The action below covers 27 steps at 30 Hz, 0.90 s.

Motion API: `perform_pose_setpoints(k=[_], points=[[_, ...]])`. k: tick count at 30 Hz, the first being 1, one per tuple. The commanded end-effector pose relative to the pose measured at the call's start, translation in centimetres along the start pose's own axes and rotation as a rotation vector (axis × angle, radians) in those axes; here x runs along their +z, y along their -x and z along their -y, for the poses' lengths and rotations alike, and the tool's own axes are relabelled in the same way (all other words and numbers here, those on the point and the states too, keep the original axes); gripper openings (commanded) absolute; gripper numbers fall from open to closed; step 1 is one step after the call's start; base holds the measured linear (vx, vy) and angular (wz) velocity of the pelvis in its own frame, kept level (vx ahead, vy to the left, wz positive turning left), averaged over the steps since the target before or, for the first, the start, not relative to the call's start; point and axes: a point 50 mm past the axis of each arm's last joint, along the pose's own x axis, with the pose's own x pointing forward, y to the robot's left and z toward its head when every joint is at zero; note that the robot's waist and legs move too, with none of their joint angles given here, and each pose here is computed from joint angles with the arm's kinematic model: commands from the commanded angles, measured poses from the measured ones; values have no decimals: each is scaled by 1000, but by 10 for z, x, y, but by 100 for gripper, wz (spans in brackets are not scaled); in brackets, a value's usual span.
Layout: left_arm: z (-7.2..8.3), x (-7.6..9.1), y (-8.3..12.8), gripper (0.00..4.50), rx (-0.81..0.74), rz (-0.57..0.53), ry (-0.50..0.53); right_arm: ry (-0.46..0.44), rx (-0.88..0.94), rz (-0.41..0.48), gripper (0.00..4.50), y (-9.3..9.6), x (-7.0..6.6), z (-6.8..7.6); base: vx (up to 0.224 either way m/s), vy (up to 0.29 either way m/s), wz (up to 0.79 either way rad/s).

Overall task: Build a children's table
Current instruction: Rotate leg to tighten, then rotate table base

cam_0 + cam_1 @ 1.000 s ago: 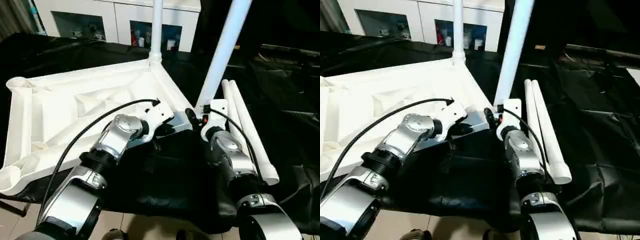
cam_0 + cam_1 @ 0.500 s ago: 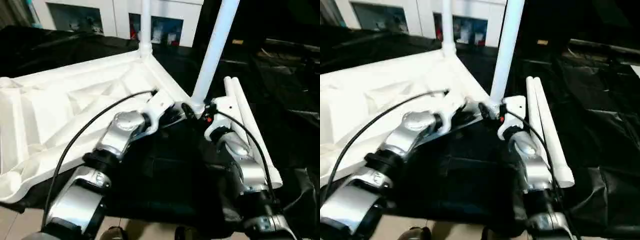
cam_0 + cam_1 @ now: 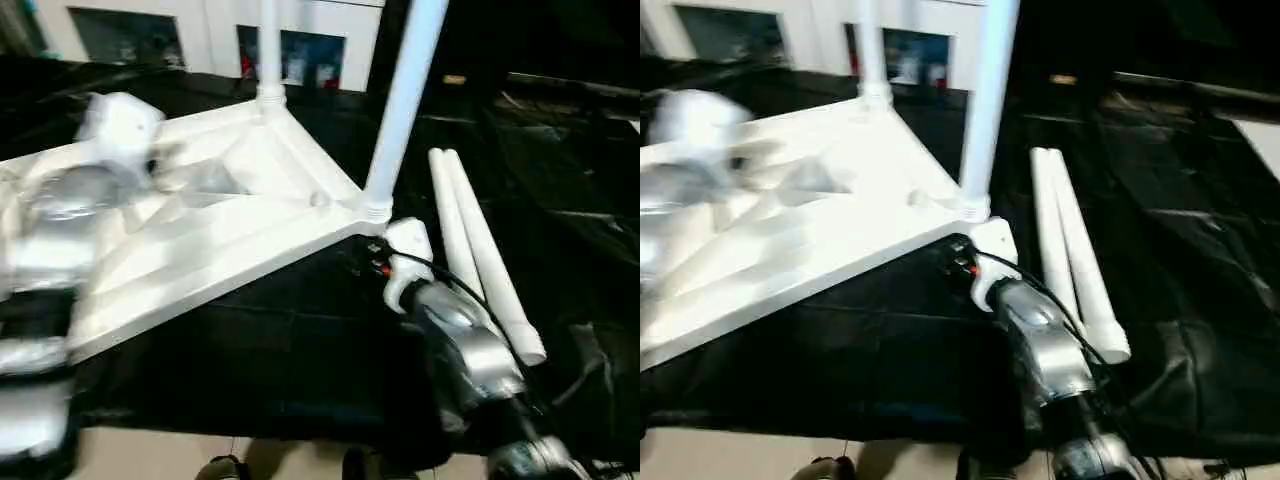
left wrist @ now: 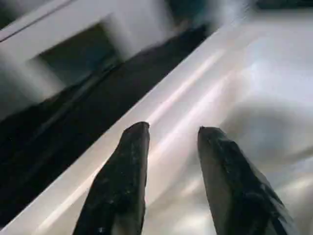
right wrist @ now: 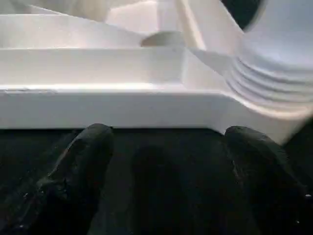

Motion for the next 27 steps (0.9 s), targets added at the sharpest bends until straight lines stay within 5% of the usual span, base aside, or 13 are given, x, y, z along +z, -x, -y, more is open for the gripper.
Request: perform_pose_setpoints(k=[1, 5, 10, 18, 27], points=[[-15, -8, 6, 182, 71, -44, -6, 5, -10, -22, 392, -1, -4, 2, 0, 0, 0], [-65, -45, 35, 182, 267, -227, -64, 2, -7, -42, 392, -10, -4, -1, 0, 0, 0], [-89, -77, 60, 182, 328, -389, -131, 3, 2, -58, 392, -22, -3, -5, 0, 0, 0], [-67, -111, 68, 182, 56, -545, -83, 19, 21, -72, 392, -34, -2, -10, 0, 0, 0], [-48, -112, 77, 182, -212, -549, -59, 27, 39, -63, 392, -41, 0, -7, 0, 0, 0]])
